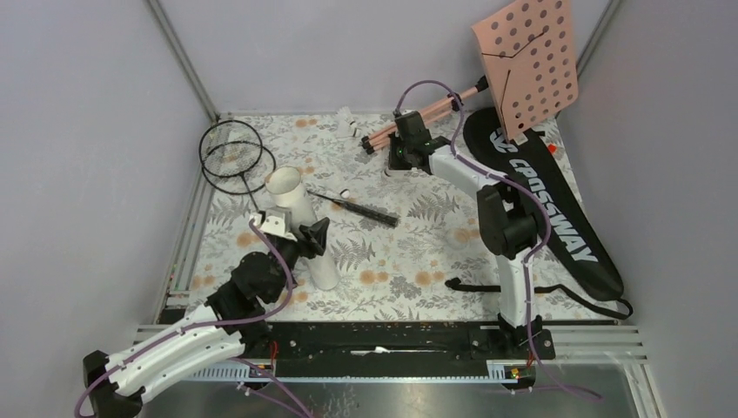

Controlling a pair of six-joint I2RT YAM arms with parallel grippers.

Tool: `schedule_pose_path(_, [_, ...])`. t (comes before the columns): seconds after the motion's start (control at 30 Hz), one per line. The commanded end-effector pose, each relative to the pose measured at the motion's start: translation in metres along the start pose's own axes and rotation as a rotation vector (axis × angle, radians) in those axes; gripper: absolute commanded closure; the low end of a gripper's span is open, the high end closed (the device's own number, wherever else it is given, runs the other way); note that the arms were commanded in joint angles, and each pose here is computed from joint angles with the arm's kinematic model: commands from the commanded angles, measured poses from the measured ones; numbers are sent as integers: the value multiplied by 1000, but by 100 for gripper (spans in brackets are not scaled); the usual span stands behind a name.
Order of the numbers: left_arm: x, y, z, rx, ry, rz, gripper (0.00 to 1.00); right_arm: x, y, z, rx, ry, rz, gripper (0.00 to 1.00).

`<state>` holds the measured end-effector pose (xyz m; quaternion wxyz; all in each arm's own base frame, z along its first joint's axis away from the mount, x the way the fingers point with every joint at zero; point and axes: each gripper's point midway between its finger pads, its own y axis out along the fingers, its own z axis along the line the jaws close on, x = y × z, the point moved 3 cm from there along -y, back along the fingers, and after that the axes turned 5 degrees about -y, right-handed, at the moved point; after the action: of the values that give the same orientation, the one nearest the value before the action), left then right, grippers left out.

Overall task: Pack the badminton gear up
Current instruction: Pick up the shuttlecock at the center of the board, then place the shuttlecock at the shuttle tube.

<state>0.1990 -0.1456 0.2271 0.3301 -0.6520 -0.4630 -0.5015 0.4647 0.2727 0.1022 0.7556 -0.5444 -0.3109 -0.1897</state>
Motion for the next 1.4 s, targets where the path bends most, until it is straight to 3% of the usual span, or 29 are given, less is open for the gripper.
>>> schedule_pose_path(0.0, [-20,-1,-3,-39,40,67,44,49,-61,8,20,-57,-151,100])
schedule_pose_path(0.1, [-24,0,-12,-101,75,95,44,61,-93,13,46,-100,-191,100])
schedule_pose_path(0.33, [-30,-3,-69,-499,233,202,46,75,-247,36,250,-337,-434,100])
schedule_pose_path(0.53, [-52,-2,-96,-704,374,390,48,27,-378,63,568,-624,-600,100])
schedule_pose_path(0.7, [-68,3,-108,-767,418,502,49,-7,-448,76,748,-788,-699,100])
schedule_pose_path(1.0, [-68,4,-118,-816,438,496,49,-48,-451,71,848,-930,-480,100])
schedule_pose_path(1.37, [-74,5,-122,-831,453,523,48,-47,-428,95,951,-937,-372,100])
